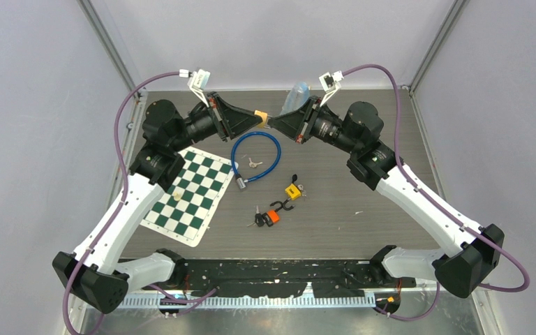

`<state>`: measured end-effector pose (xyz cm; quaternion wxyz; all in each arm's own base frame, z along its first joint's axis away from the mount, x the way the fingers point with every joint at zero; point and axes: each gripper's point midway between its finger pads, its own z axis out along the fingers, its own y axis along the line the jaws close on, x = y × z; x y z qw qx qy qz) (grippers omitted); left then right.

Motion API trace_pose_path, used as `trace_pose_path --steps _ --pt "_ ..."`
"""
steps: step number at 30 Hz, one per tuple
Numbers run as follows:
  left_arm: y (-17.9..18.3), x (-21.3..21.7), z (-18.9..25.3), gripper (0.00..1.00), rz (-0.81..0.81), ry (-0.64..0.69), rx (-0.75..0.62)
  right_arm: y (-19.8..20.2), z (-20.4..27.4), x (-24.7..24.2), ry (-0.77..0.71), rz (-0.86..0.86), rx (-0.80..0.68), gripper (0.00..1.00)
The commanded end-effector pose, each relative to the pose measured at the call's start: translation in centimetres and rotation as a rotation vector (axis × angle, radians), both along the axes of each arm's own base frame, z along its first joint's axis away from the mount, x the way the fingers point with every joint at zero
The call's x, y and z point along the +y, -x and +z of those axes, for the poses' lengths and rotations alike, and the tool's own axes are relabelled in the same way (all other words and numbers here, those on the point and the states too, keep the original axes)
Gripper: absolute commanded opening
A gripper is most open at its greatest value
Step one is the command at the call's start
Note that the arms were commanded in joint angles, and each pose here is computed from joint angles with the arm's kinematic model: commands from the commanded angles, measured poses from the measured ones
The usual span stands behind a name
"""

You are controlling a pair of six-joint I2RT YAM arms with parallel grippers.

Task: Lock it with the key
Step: Lock the lock.

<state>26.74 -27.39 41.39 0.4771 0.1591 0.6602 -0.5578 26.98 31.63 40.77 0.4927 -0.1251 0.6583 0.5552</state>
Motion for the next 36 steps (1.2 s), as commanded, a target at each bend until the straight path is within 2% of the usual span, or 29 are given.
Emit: trace_pose_path --steps 1,12,21,25,31,32,34,35,36 --pt "5.6 -4.9 -7.9 0.0 -0.342 -0.123 0.24 7.9 8.7 2.6 -0.245 0.272 -0.228 0.05" --pt "5.3 -5.9 -7.9 0.0 -0.368 -0.069 0.291 10.1 10.3 1.5 -0.32 0.322 -0.344 0.05" --pt "4.6 -6.0 -9.4 0.0 -0.331 -0.101 0.297 11.0 12.3 0.4 -0.424 0.33 -0.345 0.05" --pt "4.5 -5.8 -8.8 0.0 -0.325 -0.107 0.27 10.1 11.5 0.7 -0.379 0.29 -0.324 0.05" --pt "3.2 -3.9 -5.5 0.0 -0.254 -0.088 0.203 5.7 6.9 -0.1 -0.185 0.097 -0.177 0.05" --pt "3.0 -3.5 -4.8 0.0 -0.244 -0.075 0.188 5.3 6.7 -0.6 -0.179 0.078 -0.169 0.07" --pt "2.5 -2.7 -3.6 0.0 -0.217 -0.056 0.169 4.2 5.8 -1.6 -0.169 0.034 -0.132 0.16" --pt "2.1 -2.2 -3.0 0.0 -0.2 -0.045 0.163 3.8 5.5 -2.2 -0.167 0.013 -0.126 0.27" --pt "1.9 -1.8 -2.5 0.0 -0.187 -0.034 0.156 3.7 5.1 -2.5 -0.164 0.004 -0.118 0.33"
